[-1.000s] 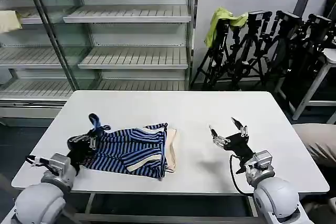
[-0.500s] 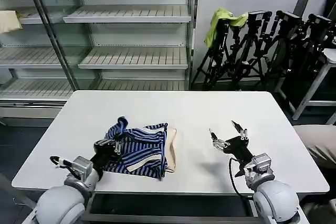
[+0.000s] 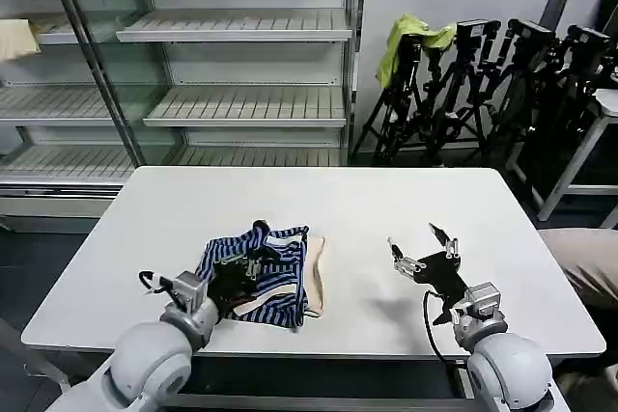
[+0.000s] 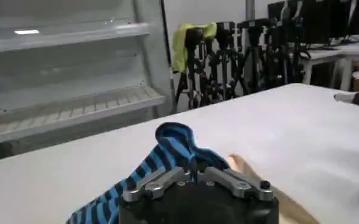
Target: Fold and organize the clothes.
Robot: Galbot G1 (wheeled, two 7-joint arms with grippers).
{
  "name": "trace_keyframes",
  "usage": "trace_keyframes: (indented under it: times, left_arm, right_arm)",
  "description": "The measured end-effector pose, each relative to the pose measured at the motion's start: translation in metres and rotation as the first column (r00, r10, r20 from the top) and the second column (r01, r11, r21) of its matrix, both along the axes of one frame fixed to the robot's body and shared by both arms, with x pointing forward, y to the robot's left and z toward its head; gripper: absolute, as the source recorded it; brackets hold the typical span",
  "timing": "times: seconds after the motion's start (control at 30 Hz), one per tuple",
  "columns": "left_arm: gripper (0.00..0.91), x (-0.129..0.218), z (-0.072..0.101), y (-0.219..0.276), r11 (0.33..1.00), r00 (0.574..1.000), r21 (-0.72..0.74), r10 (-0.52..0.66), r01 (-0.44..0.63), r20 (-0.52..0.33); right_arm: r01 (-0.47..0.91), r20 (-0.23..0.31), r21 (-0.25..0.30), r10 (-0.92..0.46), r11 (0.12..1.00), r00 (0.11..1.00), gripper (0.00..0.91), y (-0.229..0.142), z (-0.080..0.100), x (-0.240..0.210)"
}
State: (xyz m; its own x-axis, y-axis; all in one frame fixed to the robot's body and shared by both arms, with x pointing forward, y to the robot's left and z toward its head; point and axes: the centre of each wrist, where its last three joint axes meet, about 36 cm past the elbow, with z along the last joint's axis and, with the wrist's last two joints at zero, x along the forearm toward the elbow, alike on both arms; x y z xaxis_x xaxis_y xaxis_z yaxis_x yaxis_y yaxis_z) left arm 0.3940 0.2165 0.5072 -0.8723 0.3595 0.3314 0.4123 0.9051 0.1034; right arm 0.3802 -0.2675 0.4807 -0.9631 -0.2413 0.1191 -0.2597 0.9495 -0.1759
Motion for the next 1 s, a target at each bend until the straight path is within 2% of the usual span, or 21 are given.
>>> trace_keyframes:
  times: [0.23, 0.53, 1.0]
  left_arm:
    - [0.01, 0.018, 0.004, -0.01, 1.0, 1.0, -0.015, -0.017, 0.016, -0.009]
    - [0.01, 0.035, -0.001, -0.024, 0.998, 0.998, -0.038, -0.051, 0.05, -0.043]
    - [0.01, 0.036, -0.009, -0.034, 0.997, 0.995, -0.043, -0.072, 0.069, -0.071]
  right_arm:
    - [0.006, -0.001, -0.001, -0.006, 1.0, 1.0, 0.907, -0.002, -0.001, 0.002]
    - [0.01, -0.005, -0.006, -0.01, 1.0, 1.0, 0.907, -0.006, -0.001, 0.001]
    - [0.013, -0.001, -0.007, -0.013, 1.0, 1.0, 0.907, -0.008, 0.0, 0.001]
